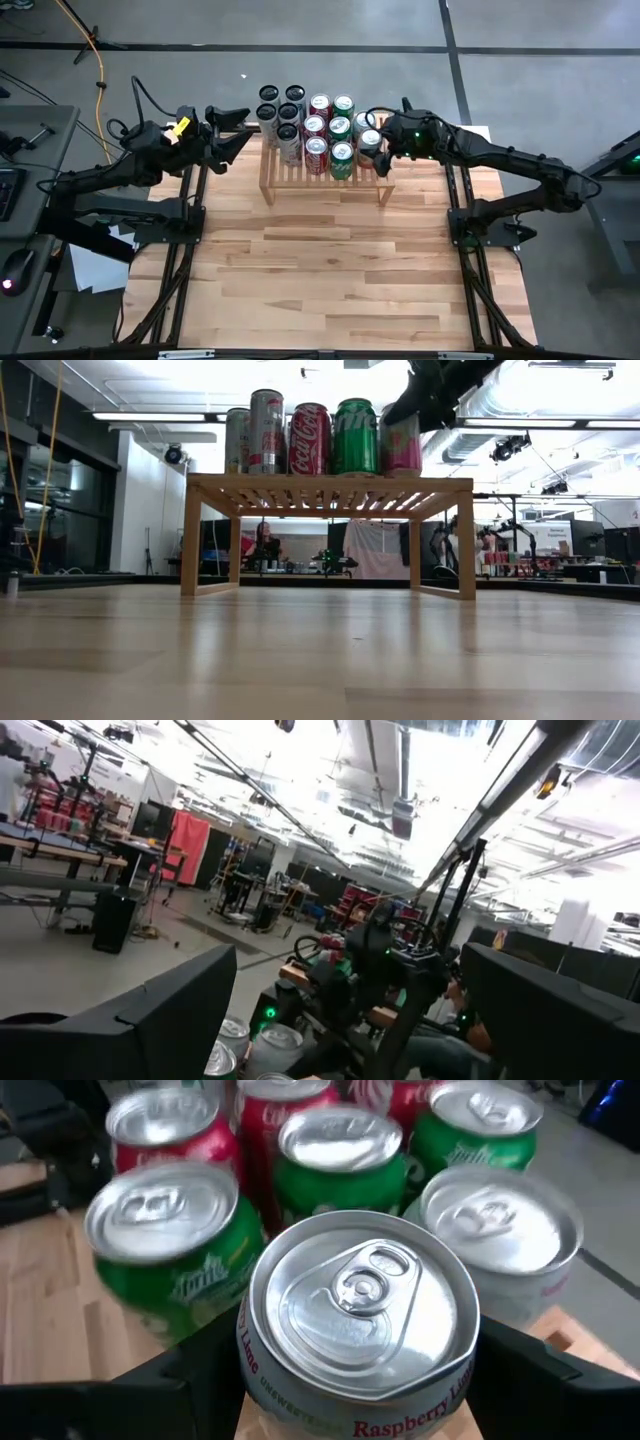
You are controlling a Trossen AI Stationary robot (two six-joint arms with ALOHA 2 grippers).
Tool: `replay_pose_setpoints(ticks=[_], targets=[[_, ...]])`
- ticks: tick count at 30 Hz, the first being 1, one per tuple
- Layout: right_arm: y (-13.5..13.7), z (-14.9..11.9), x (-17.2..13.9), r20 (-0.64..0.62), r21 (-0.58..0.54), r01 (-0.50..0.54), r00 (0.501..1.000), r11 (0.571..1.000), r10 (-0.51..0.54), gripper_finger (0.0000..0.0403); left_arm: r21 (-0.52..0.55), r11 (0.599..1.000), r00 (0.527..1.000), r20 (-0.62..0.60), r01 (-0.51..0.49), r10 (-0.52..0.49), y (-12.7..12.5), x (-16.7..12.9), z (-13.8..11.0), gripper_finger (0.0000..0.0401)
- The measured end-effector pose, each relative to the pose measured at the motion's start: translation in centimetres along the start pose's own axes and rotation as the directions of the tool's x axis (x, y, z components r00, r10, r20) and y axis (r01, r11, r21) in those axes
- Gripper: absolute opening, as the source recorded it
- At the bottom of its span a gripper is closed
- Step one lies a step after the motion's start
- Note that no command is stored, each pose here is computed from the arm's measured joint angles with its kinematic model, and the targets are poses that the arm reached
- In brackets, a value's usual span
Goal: Place canned beverage on shelf
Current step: Put the pink white soda can on the shelf aligned with other pink white soda can
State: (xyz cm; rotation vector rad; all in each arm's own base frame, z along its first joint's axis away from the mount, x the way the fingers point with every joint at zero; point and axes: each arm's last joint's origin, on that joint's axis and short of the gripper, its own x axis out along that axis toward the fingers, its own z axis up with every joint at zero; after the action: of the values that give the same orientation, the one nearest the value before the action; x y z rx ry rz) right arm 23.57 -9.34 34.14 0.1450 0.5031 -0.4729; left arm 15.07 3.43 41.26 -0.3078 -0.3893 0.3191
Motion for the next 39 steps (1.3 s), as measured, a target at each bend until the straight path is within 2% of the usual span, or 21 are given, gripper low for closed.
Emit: replay_pose_setpoints(ticks=[19, 28, 39], targets=[[0.0, -0.1, 2.6, -0.015, -0.028, -0.029, 0.999, 0.999, 0.029, 0.0282, 0.001, 1.000, 1.000, -0.006, 0.006, -0.006, 0.0, 0.0, 0.0, 0.0376], [0.0, -0.4, 2.3, -0.040, -0.028, -0.031, 0.999, 0.999, 0.030, 0.0353, 0.002, 1.000, 1.000, -0.008, 0.014, -0.014, 0.0, 0.0, -0.1, 0.0376], [-0.2, 0.2, -0.2, 0.017, -0.026, -0.026, 0.999, 0.999, 0.027, 0.0362, 0.002, 1.000, 1.000, -0.008, 0.014, -0.014, 0.0, 0.0, -0.1, 0.0376]])
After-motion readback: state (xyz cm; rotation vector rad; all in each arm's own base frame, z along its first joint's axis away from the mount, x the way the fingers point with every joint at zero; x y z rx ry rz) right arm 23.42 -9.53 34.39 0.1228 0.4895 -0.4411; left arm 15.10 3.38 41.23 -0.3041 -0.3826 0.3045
